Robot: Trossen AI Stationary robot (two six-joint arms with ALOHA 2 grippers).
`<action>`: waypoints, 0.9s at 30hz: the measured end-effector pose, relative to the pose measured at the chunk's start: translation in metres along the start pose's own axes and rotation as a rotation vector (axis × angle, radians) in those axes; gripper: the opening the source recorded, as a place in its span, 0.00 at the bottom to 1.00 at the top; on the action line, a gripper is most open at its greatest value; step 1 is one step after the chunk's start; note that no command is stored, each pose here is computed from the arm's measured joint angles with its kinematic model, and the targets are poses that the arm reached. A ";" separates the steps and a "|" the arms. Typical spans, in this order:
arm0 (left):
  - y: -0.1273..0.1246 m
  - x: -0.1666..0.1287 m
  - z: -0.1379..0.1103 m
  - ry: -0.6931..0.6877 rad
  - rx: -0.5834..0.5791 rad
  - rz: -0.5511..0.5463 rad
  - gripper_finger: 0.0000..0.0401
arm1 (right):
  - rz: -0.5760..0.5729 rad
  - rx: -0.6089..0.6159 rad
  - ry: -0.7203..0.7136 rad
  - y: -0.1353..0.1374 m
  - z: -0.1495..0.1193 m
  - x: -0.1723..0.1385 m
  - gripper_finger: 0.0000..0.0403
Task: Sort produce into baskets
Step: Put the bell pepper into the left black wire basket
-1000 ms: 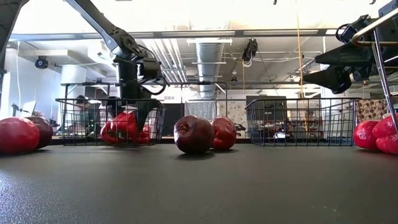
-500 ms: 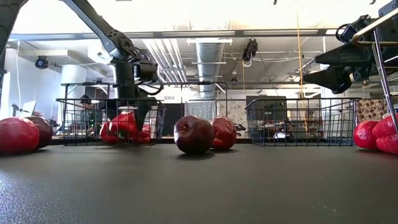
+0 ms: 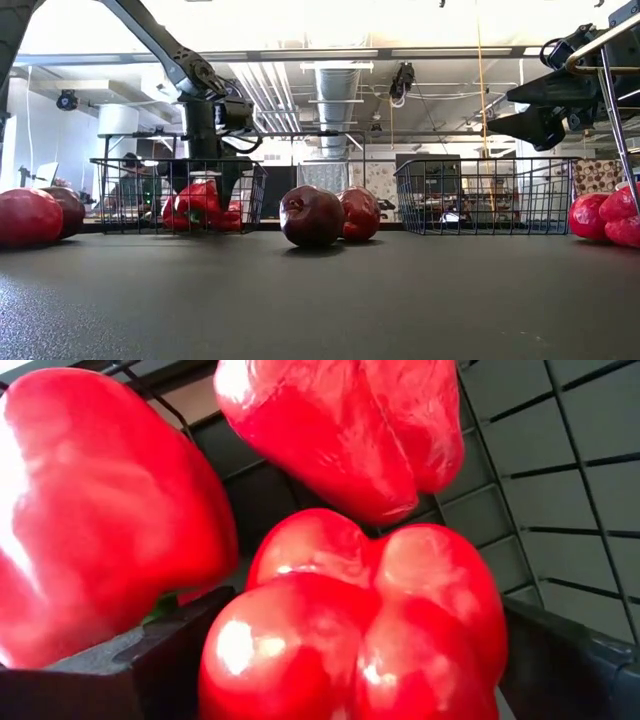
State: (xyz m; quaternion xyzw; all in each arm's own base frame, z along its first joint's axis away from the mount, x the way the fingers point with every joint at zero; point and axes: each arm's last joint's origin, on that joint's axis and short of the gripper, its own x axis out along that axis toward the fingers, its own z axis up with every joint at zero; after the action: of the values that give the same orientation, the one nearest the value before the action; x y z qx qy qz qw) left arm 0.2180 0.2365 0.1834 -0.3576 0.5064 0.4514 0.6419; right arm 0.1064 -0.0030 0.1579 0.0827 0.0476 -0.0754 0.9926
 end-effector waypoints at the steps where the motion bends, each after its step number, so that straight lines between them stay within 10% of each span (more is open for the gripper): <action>1: 0.000 0.000 0.000 0.000 0.002 0.001 0.94 | 0.000 0.000 0.000 0.000 0.000 0.000 0.93; 27: 0.000 -0.001 -0.004 -0.011 -0.009 0.113 0.98 | 0.000 0.000 0.000 0.000 0.000 0.000 0.93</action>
State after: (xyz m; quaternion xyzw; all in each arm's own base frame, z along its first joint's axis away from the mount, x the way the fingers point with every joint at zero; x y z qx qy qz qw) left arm 0.2163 0.2331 0.1833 -0.3290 0.5202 0.4910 0.6165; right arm 0.1064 -0.0030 0.1579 0.0827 0.0476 -0.0753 0.9926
